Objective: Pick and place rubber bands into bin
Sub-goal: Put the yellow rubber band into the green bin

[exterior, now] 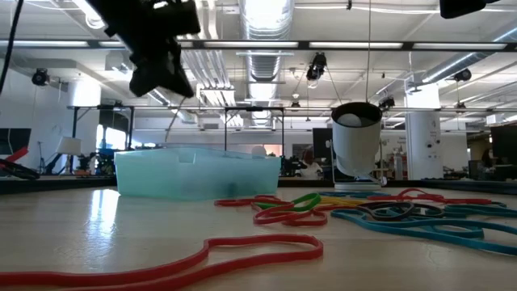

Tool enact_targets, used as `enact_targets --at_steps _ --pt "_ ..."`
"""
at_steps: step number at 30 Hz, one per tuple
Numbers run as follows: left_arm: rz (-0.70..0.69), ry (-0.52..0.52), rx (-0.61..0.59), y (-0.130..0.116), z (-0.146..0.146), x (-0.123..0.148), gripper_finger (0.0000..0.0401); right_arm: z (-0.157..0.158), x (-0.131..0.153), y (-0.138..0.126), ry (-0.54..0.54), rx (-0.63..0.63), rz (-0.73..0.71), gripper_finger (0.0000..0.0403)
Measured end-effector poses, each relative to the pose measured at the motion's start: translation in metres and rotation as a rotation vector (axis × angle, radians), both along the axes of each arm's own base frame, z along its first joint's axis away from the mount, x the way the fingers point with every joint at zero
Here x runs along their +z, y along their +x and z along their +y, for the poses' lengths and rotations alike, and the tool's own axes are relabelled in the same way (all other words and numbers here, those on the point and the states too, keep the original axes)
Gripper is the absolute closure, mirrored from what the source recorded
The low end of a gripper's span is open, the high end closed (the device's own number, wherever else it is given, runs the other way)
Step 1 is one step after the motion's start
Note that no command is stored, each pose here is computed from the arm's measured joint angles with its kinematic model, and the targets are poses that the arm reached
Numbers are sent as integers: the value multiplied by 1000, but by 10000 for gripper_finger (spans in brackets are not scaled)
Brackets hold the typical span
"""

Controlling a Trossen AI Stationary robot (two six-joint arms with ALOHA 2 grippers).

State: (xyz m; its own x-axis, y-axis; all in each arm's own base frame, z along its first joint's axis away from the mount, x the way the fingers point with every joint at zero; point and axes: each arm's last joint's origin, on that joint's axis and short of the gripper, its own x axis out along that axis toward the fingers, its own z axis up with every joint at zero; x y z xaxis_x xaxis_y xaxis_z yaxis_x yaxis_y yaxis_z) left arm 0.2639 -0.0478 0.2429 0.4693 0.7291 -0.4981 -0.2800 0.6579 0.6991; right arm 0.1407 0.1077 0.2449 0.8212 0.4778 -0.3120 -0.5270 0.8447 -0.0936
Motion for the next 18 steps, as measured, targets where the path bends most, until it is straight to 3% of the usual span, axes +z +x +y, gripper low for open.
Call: enact_targets --at_steps 11,18 --pt "19 -177 41 -2 18 -22 401 0 0 0 -1 0 1 271" --pt "42 -184 17 -2 18 -22 401 0 -2 0 -3 0 4 271"
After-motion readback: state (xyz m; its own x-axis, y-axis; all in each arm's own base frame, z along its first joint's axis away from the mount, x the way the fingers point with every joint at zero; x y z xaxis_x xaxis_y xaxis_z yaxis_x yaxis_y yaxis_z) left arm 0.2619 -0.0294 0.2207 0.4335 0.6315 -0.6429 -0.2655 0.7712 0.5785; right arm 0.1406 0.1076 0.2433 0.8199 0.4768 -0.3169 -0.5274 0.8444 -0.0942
